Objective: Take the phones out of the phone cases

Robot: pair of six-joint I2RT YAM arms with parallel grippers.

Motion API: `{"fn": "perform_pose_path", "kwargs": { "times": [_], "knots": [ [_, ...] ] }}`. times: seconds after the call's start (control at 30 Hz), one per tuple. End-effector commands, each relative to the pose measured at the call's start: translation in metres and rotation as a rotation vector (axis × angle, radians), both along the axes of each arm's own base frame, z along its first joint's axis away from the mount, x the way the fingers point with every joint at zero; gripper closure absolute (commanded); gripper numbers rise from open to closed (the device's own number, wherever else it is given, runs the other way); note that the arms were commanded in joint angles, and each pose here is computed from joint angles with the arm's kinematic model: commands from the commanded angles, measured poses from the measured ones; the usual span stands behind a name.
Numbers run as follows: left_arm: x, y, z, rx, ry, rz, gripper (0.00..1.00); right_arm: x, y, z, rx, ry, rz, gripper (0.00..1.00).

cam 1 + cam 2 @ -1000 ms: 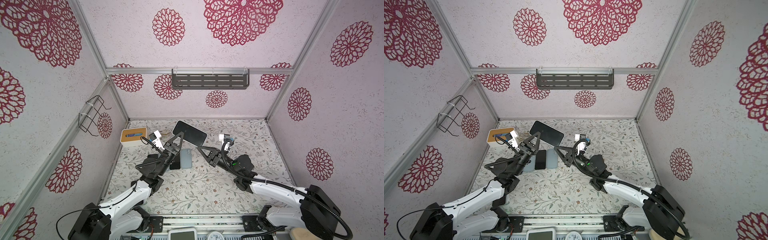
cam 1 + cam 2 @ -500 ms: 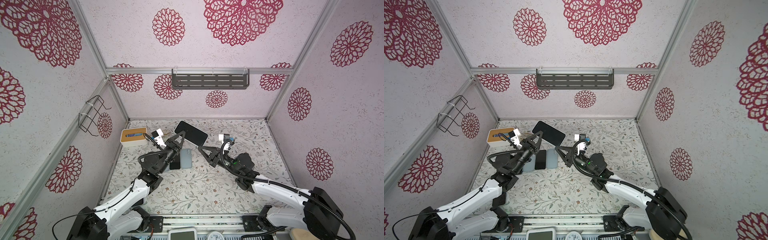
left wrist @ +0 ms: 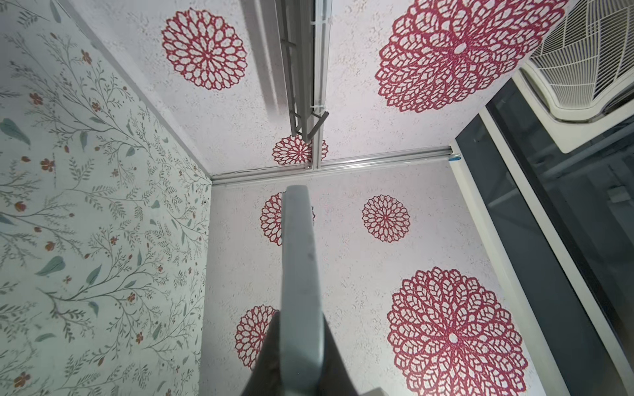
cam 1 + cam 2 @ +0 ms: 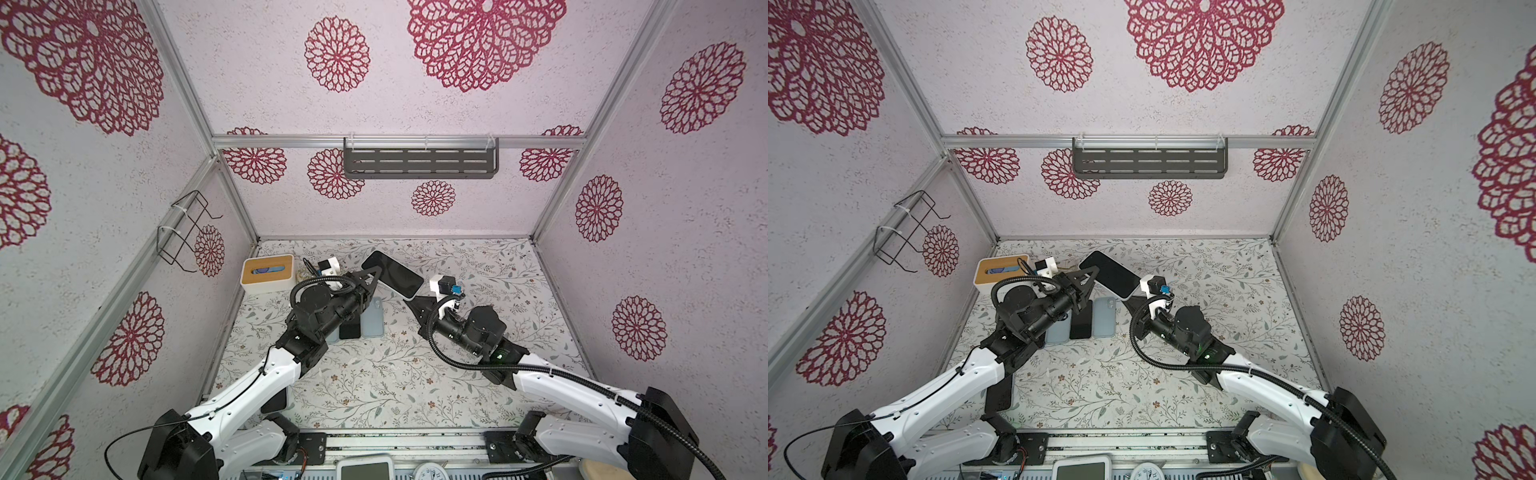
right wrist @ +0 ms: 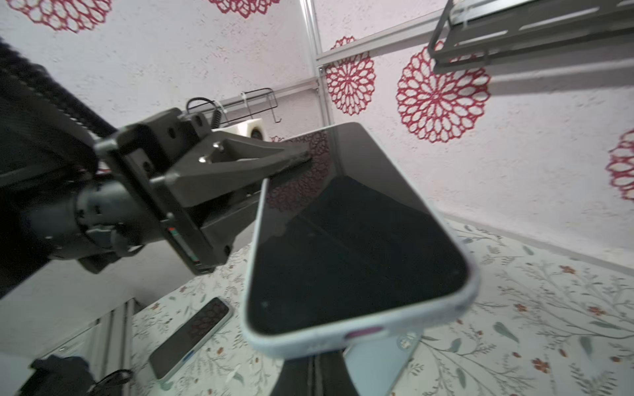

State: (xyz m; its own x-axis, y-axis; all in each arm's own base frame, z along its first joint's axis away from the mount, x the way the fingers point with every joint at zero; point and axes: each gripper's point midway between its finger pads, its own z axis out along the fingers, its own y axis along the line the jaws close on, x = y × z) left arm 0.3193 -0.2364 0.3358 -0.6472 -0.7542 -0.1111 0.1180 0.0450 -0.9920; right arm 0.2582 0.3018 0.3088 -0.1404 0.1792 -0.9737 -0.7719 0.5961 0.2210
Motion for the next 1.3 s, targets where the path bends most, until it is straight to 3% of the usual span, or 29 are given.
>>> {"fn": "perform_pose_path", "kwargs": {
  "times": [0.0, 0.1, 0.13, 0.23, 0.37, 0.73, 1.27],
  "knots": [
    [-0.01, 0.009, 0.035, -0.033, -0.085, -0.017, 1.0, -0.005, -0.021, 0.047, 0.098, -0.142, -0.05, 1.0],
    [-0.008, 0.025, 0.043, -0.043, -0.118, 0.014, 1.0, -0.02, -0.028, 0.032, 0.124, -0.121, -0.003, 0.78],
    [-0.008, 0.027, 0.048, -0.051, -0.144, 0.022, 1.0, -0.023, -0.03, 0.026, 0.138, -0.097, 0.012, 0.64],
    [-0.008, 0.027, 0.066, -0.101, -0.235, 0.02, 1.0, -0.036, -0.03, 0.021, 0.208, -0.046, 0.085, 0.36],
    [-0.009, 0.027, 0.078, -0.163, -0.34, 0.018, 1.0, -0.044, -0.028, 0.035, 0.382, 0.014, 0.169, 0.24],
    [-0.019, 0.024, 0.078, -0.178, -0.4, 0.024, 1.0, -0.028, -0.019, 0.075, 0.669, 0.111, 0.286, 0.3],
    [-0.017, 0.029, 0.07, -0.178, -0.388, 0.055, 1.0, -0.027, -0.001, 0.082, 0.762, 0.169, 0.434, 0.54]
  ]
}}
